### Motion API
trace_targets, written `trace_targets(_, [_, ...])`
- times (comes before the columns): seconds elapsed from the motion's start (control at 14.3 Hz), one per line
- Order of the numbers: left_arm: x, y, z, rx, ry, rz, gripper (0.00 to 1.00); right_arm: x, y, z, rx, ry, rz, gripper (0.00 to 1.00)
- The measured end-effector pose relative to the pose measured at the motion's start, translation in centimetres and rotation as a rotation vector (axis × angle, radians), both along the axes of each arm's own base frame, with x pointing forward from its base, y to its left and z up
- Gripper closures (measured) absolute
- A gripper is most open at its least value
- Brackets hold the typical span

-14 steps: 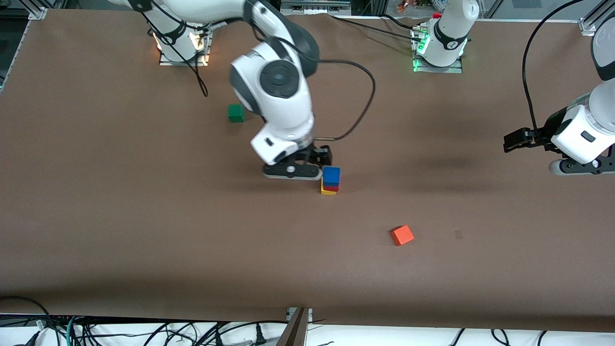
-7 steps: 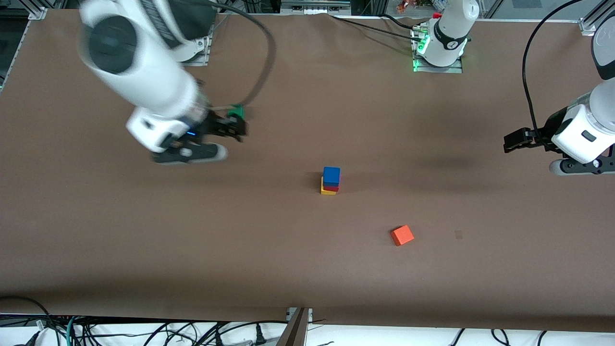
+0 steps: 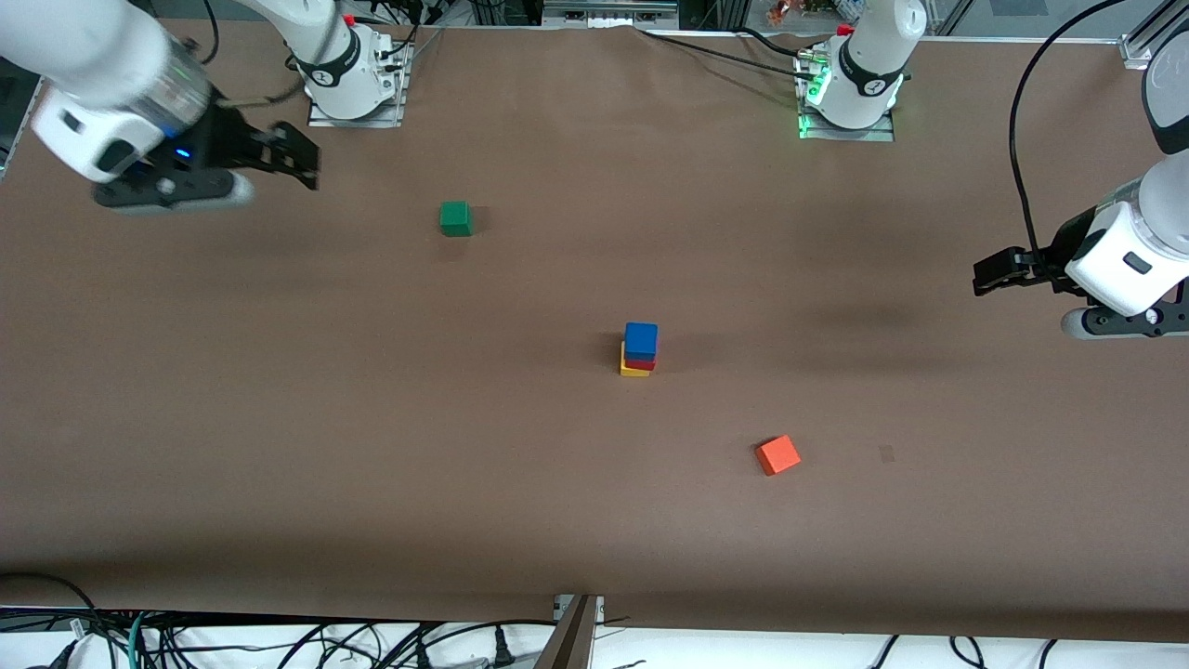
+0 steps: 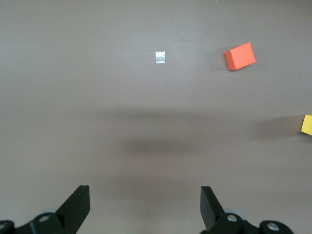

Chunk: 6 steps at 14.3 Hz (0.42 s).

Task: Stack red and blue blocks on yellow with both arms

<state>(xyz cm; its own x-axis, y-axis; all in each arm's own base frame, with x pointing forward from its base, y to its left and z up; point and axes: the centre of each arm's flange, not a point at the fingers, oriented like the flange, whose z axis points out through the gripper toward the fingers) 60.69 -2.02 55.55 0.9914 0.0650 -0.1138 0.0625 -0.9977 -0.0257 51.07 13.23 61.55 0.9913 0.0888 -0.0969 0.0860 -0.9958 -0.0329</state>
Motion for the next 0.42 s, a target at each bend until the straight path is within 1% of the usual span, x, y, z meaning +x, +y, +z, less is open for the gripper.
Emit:
trace_targets(0.21, [0.0,0.0,0.0,0.0,0.0,0.0,0.0,-0.2,-3.9,0.1,0.012,-0.011,0.013,0.0])
trace_targets(0.42, [0.0,0.0,0.0,0.0,0.0,-0.001,0.0,0.2,-4.0,-0.3,0.011,-0.005,0.021,0.0])
